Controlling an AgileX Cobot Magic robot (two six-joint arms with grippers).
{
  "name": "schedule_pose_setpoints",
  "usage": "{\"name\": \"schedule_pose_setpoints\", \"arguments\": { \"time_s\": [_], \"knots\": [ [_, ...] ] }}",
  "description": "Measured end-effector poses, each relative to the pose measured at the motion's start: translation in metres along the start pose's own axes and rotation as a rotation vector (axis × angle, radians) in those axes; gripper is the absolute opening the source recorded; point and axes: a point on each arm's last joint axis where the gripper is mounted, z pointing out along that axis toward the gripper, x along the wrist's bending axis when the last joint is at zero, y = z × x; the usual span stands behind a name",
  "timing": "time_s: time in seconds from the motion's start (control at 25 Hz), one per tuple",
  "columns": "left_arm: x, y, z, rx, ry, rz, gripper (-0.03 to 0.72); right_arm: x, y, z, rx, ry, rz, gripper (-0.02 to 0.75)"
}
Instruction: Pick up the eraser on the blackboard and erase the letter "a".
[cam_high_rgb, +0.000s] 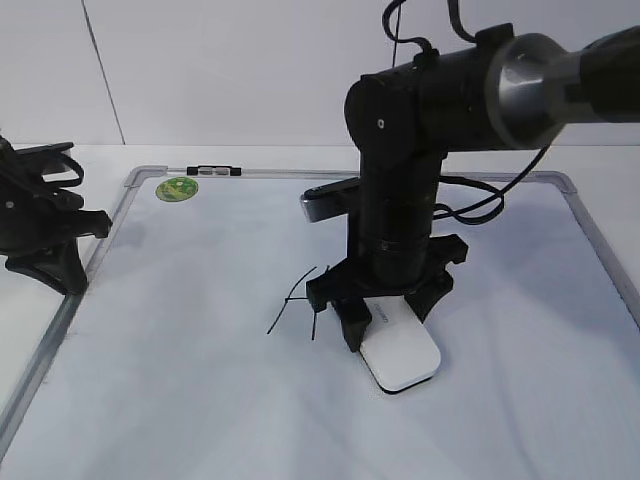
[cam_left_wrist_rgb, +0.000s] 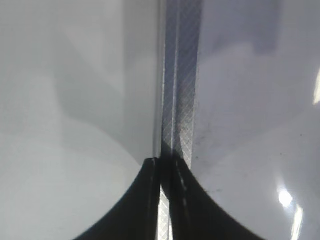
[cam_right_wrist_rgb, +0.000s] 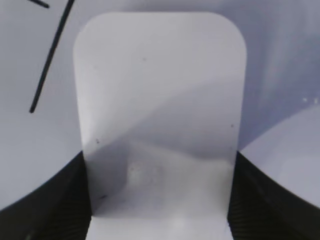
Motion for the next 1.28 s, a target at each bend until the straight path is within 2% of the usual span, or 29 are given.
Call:
{"name": "schedule_pose_setpoints", "arguments": {
  "time_s": [0.68,1.28],
  "knots": [
    [0.0,0.0,0.0,0.0,0.0,0.0,0.015,0.0044,-0.0003,-0.0001,0.002,0.038,0.0,0.532],
    [0.0,0.0,0.0,0.0,0.0,0.0,0.015,0.0008,-0.0001,0.0,-0.005,-0.028,0.014,0.532]
  ]
}}
